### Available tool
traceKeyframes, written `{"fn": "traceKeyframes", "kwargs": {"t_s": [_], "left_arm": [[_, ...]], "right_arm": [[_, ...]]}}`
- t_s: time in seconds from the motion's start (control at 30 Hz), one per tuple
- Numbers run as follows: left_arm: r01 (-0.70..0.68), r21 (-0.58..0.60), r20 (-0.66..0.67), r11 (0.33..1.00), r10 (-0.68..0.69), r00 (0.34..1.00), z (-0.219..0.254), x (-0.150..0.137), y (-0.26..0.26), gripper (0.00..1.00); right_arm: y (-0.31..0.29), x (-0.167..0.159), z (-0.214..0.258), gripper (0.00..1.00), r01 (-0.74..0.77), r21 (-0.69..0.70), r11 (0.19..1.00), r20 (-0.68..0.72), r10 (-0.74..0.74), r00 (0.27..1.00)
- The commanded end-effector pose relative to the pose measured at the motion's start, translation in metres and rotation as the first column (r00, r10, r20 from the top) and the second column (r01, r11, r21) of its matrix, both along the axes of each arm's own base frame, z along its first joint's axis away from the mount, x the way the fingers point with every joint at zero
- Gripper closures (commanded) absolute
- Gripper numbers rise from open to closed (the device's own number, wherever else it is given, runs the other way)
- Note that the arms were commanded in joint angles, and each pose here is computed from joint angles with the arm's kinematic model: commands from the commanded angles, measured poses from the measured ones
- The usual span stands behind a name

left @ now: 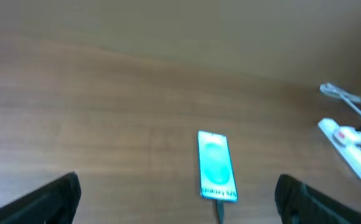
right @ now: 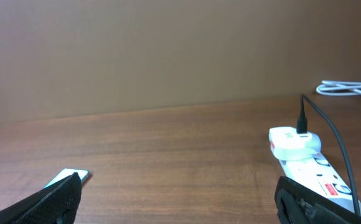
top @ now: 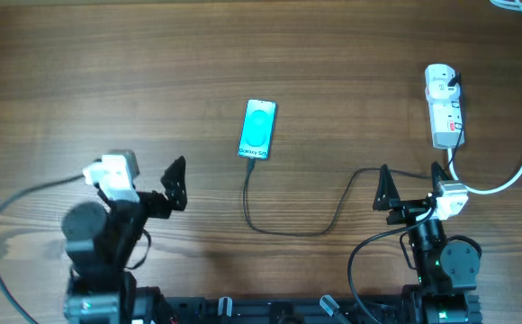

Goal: Plug charger to phone and switch on socket

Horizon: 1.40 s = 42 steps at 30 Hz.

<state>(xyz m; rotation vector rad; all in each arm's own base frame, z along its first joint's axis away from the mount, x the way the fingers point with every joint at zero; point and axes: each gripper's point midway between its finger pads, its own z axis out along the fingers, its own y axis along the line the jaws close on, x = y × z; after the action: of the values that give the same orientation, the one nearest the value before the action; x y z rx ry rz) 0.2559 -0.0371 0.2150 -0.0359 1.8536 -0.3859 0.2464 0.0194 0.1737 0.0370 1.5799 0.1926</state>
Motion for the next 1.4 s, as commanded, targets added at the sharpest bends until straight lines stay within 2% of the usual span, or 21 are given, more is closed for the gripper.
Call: {"fn": "traceKeyframes", "kwargs": {"t_s": [0.0,0.17,0.37,1.37], "left_arm": [[-0.053,0.032,0.159,0.998,0.048,0.986,-0.014,0.000,0.002,0.00],[-0.136,0.027,0.257,0.990,0.124,0.958,-0.034,-0.004,0.012,0.00],[-0.189,0.049,0.179,0.981,0.178,0.968,-0.065,-0.009,0.023,0.00],[-0.197,0.041,0.205,0.980,0.185,0.961,-0.058,-0.010,0.026,0.00]], "right_arm": [[-0.001,0.000,0.002,0.00,0.011,0.013,1.000,0.009,-0.011,1.000],[-0.001,0.000,0.002,0.00,0.011,0.014,1.000,0.009,-0.011,1.000],[-0.001,0.000,0.002,0.00,0.011,0.013,1.000,0.009,-0.011,1.000],[-0.001,0.000,0.002,0.00,0.011,0.013,1.000,0.009,-0.011,1.000]]}}
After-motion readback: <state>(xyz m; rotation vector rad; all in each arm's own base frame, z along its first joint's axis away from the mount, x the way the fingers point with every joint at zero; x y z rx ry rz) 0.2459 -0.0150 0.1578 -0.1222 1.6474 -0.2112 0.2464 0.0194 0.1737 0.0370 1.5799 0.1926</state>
